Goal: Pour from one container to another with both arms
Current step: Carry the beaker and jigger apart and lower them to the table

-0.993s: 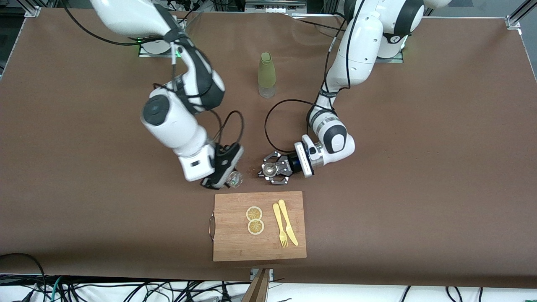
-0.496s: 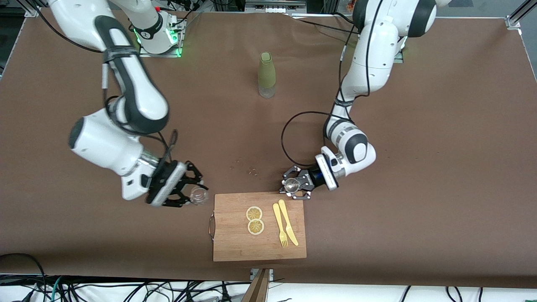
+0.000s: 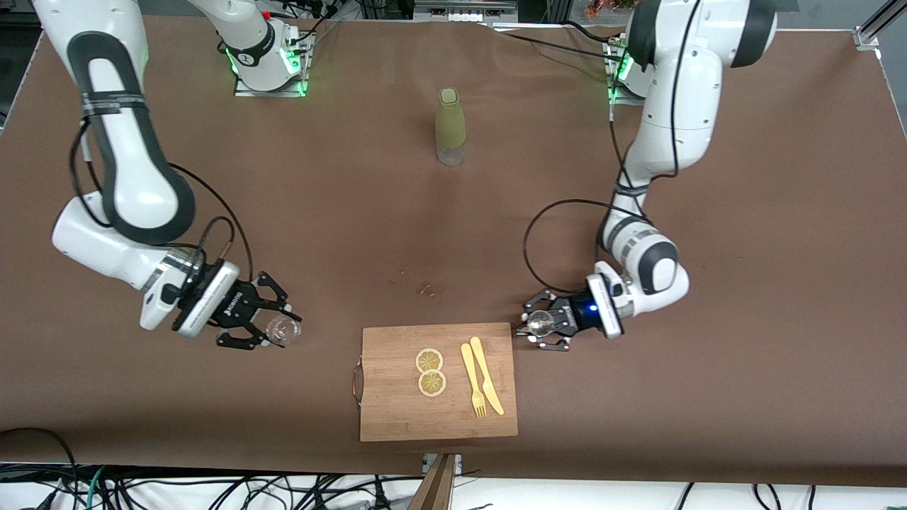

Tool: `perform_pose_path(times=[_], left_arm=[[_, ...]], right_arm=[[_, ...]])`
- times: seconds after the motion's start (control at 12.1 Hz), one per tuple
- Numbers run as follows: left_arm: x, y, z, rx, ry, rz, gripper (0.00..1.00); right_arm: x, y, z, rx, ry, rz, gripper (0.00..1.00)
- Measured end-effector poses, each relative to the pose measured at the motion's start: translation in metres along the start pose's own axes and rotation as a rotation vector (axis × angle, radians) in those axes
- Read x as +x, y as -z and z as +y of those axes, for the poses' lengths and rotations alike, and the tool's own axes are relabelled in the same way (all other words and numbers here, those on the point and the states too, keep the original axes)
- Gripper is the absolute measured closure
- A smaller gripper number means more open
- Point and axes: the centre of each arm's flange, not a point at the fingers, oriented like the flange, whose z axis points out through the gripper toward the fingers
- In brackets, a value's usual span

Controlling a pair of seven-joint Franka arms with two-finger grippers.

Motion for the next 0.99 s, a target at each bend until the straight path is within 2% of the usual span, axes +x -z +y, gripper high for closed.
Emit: perform_pose_path(times=[0.41, 0.74, 0.99], left_arm=[[0.006, 0.094, -0.028, -0.079, 0.036, -0.013, 0.9], [-0.003, 0.158, -0.029, -0.119, 0.08, -0.023, 0.9], [0.005, 0.2, -0.029, -0.131, 0.094, -0.035, 0.9]], right_arm=[[-0.08, 0.05, 0.014, 0.112, 0.141, 0.07, 0.51], [-0.128, 0.078, 0.022, 0.132, 0.177, 0.109, 0.51], [-0.167, 0.083, 0.025, 0.16, 0.179, 0.141, 0.51]])
